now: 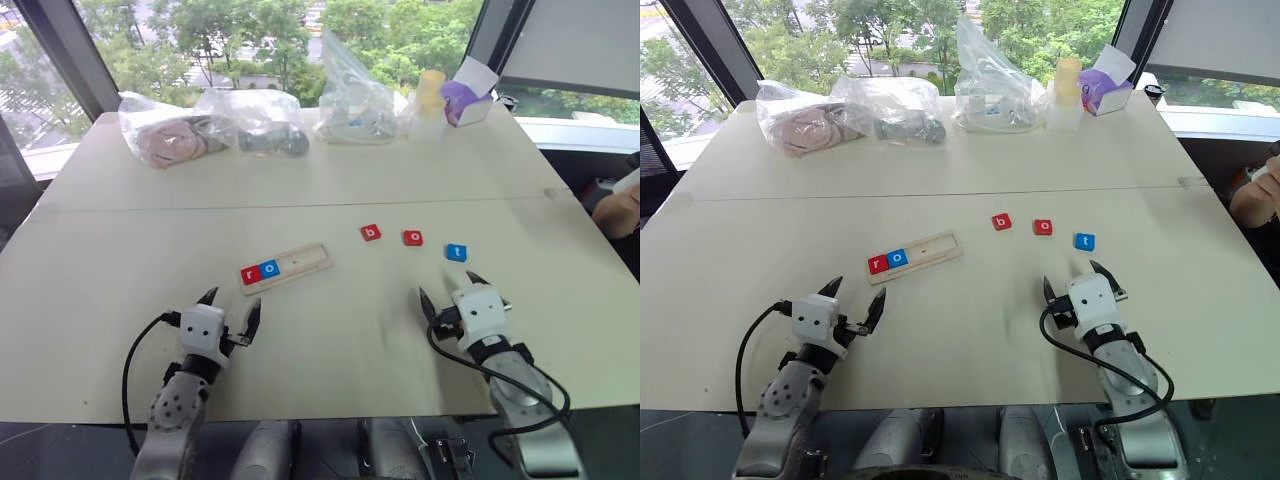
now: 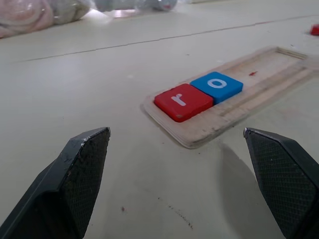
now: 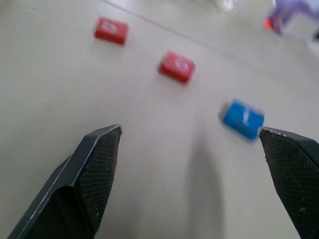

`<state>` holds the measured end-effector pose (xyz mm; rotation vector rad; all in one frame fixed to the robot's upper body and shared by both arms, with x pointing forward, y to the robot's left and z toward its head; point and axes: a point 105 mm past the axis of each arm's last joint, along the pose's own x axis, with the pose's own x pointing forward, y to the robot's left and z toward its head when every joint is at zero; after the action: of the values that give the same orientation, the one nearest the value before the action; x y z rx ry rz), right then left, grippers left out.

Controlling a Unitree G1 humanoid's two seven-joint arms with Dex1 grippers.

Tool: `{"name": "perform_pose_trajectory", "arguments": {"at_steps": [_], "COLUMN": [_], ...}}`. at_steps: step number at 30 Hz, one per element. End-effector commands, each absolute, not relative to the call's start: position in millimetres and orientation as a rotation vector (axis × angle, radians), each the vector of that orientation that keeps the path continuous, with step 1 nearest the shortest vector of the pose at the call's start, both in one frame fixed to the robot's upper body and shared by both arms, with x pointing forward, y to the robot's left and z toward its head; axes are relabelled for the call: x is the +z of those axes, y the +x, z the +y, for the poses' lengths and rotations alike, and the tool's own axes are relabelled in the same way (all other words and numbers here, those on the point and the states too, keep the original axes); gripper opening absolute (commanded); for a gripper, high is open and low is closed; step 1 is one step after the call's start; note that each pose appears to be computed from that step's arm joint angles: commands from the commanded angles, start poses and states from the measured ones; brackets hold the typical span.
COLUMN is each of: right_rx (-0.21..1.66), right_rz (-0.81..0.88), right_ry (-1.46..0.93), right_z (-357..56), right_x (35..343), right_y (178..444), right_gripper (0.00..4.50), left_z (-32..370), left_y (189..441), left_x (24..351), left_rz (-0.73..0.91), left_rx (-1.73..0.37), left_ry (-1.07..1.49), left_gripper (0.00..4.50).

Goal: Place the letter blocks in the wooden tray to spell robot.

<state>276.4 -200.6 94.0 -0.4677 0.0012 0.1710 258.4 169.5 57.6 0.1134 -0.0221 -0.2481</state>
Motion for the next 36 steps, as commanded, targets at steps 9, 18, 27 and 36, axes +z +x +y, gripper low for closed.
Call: {"name": "perform_pose_trajectory", "arguments": {"at_steps": [9,18,27,36], "right_rx": [0.827,0.972,0.942,0.891], "right_rz": [0.032,0.081,0.062,0.067], "right_ry": [-0.475,-0.512,-0.517,-0.524], "right_z": [-160.4,-155.1,-145.4,-145.2], "right_x": [150.1,171.3,170.7,166.3], "right_y": [277.2,276.8,279.8,273.3], "right_gripper": [4.46,4.46,4.46,4.46], "left_z": [176.4,194.3,186.0,169.1], "left_y": [283.2,298.8,335.4,341.2], "left_x": [130.8,142.4,138.1,123.4], "left_rz": [-0.041,0.114,0.151,0.156], "left_rx": [-0.747,-1.034,-1.176,-1.250], "left_ry": [0.236,0.329,0.434,0.413], "left_gripper": [4.50,4.50,4.50,4.50]}}
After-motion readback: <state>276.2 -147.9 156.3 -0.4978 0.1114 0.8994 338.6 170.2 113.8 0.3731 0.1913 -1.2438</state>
